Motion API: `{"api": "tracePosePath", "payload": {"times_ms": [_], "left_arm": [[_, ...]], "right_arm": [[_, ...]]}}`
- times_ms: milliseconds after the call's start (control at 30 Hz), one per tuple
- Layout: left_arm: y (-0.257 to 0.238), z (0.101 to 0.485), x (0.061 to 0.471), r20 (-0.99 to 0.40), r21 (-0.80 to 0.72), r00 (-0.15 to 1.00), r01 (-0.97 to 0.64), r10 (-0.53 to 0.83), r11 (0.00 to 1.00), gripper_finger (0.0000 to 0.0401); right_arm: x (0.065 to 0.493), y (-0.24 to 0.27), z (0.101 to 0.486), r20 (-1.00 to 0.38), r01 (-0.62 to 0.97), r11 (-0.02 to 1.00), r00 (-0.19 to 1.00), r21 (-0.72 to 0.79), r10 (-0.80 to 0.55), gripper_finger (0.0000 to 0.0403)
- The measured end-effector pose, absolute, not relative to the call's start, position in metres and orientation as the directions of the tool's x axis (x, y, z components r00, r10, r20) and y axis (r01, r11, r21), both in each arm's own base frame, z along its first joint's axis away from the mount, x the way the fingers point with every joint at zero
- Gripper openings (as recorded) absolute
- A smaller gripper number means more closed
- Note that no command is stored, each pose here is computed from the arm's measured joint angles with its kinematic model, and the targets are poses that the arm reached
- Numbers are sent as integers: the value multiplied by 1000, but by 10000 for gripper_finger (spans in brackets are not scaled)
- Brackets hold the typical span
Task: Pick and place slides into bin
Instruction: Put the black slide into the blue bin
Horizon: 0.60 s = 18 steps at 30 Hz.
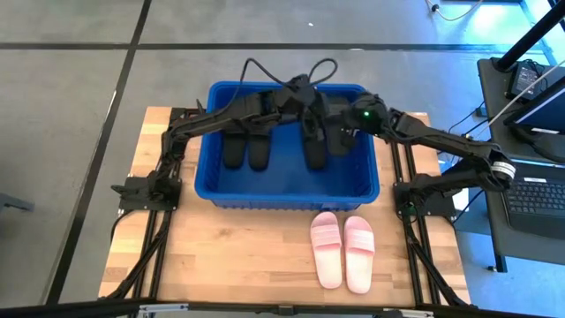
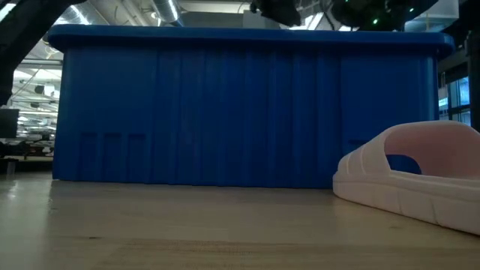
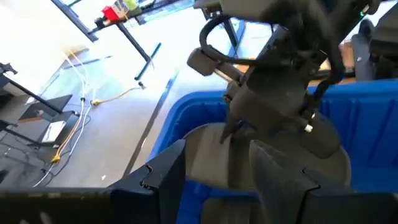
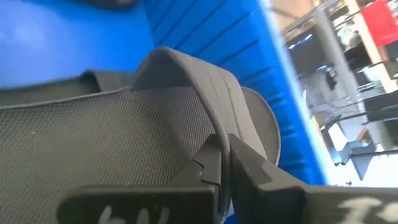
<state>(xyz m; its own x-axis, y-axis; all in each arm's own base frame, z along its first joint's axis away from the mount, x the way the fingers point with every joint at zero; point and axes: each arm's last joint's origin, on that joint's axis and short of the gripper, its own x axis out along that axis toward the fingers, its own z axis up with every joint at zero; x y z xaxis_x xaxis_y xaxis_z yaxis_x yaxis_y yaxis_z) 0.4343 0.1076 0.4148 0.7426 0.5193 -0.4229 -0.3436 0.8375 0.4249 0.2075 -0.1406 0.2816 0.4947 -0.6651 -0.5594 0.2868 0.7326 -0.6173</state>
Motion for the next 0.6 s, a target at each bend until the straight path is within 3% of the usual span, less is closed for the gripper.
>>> {"api": "tracePosePath", "payload": {"times_ms": [600], "left_arm": [[114, 406, 433, -476, 432, 708, -329, 522, 840, 171]], "right_arm": [[235, -159, 222, -738, 102, 801, 336, -590, -586, 12]]}}
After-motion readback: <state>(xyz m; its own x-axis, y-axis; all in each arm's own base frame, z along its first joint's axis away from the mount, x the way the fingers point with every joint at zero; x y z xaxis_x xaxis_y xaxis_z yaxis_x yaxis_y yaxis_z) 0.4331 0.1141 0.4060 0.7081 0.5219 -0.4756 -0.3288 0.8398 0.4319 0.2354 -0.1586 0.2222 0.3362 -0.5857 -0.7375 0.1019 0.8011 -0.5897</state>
